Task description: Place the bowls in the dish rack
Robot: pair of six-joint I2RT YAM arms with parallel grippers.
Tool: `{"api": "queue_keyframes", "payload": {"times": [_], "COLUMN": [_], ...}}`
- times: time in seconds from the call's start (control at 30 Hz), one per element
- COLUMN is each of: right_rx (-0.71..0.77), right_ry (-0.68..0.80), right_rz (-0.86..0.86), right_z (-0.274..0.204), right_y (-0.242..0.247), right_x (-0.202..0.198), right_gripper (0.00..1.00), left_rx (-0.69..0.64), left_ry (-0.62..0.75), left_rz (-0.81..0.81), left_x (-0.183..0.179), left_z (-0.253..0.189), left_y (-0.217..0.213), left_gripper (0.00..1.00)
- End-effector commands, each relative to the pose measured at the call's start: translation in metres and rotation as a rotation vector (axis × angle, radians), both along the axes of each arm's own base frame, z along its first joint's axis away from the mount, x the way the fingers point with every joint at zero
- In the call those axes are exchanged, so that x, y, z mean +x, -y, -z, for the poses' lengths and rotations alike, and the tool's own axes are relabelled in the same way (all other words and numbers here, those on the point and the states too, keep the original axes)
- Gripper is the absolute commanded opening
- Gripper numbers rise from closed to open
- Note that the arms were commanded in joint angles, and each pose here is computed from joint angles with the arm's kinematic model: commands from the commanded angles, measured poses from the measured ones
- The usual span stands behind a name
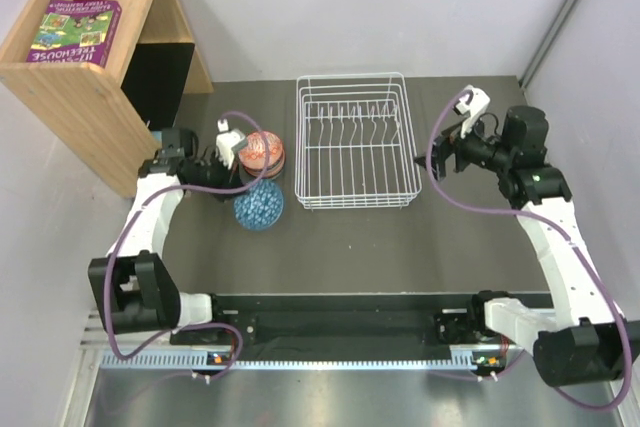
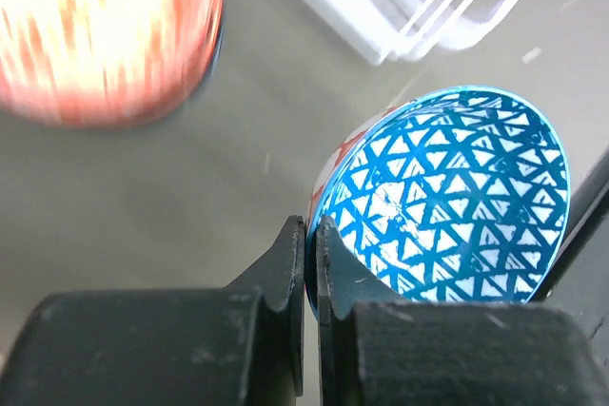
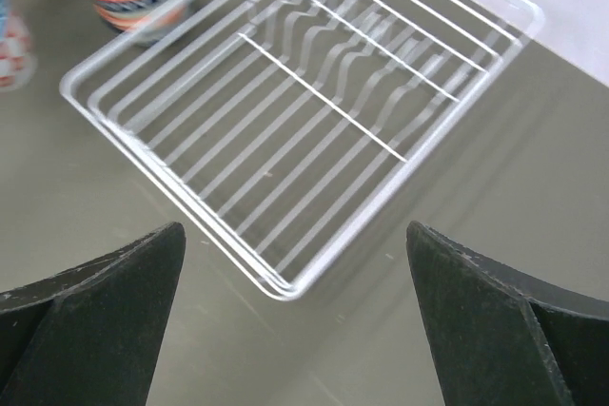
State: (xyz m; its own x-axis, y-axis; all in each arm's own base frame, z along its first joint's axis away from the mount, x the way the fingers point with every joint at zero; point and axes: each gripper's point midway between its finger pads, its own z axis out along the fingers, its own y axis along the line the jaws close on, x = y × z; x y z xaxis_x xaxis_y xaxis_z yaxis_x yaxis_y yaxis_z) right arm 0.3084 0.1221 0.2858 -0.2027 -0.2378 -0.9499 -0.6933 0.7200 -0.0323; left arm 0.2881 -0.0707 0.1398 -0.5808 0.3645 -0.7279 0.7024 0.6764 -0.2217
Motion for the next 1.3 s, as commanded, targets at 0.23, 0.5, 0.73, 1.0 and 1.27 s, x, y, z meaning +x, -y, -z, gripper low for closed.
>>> {"api": "queue_keyframes", "payload": {"times": [0.23, 0.5, 0.73, 1.0, 1.27], "right_rx": [0.234, 0.318, 0.372, 0.404, 0.418], "right_ry": [-0.341, -0.524, -0.612, -0.665, -0.727], "right_rz": [-0.447, -0.582, -0.682, -0.749, -0.775], "right_z": [0.006, 0.031, 0.036, 0.039, 0.054], "right_y": [-0.091, -0.110, -0.122, -0.131, -0.138], "right_x": [-0.028, -0.022, -0.032, -0.040, -0.039], "right_gripper": [1.00, 1.00, 1.00, 1.00, 1.00], "left_rx": [-0.207, -0.231, -0.201, -0.187, -0.173], "left_ry": [0.208, 0.382, 0.360, 0.346, 0.373], "left_rz": [0.514, 0.569, 0.577, 0.588, 0.567], "left_x": [0.014, 0.036, 0.045, 0.049, 0.054], "left_z": [-0.084, -0.118, -0.105, -0.102, -0.113], "left_y": [0.144, 0.203, 0.227, 0.239, 0.246], "left_gripper": [0.00, 0.00, 0.00, 0.00, 0.00]}}
